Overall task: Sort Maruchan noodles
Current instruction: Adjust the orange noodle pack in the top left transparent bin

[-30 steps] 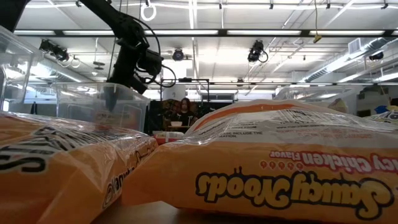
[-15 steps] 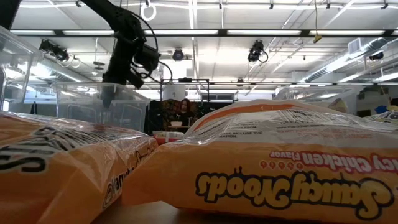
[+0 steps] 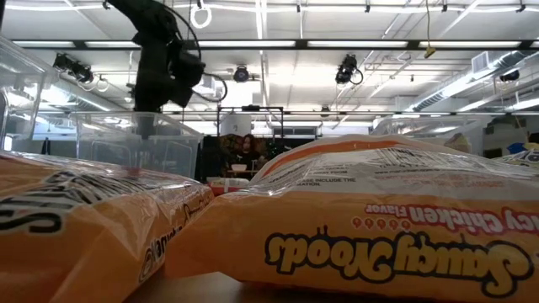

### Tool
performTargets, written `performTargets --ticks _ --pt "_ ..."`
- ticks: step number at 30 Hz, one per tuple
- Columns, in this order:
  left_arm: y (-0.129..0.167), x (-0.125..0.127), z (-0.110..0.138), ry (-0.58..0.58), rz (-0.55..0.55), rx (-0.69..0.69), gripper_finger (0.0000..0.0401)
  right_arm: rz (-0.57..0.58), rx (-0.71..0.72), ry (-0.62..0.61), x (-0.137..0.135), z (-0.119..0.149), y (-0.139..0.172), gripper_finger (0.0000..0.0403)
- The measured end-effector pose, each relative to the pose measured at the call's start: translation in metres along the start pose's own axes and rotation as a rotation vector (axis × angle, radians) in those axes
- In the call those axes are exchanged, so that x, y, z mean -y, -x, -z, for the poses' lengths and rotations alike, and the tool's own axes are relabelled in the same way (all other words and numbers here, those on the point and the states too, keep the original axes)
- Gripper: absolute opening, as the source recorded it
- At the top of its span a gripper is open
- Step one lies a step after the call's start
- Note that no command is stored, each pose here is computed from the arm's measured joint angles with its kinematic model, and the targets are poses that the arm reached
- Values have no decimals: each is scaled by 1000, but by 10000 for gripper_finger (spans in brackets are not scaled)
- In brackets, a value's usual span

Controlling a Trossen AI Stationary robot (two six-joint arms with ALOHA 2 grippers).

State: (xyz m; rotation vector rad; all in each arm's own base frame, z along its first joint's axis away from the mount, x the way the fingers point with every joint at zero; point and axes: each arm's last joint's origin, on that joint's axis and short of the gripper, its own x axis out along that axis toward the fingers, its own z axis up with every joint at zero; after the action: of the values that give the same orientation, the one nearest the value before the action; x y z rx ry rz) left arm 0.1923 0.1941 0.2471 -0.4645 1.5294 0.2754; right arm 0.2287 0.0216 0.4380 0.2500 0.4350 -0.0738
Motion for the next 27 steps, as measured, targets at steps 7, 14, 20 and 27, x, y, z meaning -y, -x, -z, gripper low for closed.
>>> performTargets --ticks 7,14,20,27 --pt "-34 -1 15 79 -100 44 190 46 10 4 -8 3 1 199" --pt "-37 -8 7 144 -223 131 215 56 43 -5 -6 0 1 199" --pt "-53 -25 0 290 -148 133 236 52 60 -51 -7 -2 0 199" --pt "-54 -30 11 114 -119 40 228 46 52 -74 -15 0 -10 199"
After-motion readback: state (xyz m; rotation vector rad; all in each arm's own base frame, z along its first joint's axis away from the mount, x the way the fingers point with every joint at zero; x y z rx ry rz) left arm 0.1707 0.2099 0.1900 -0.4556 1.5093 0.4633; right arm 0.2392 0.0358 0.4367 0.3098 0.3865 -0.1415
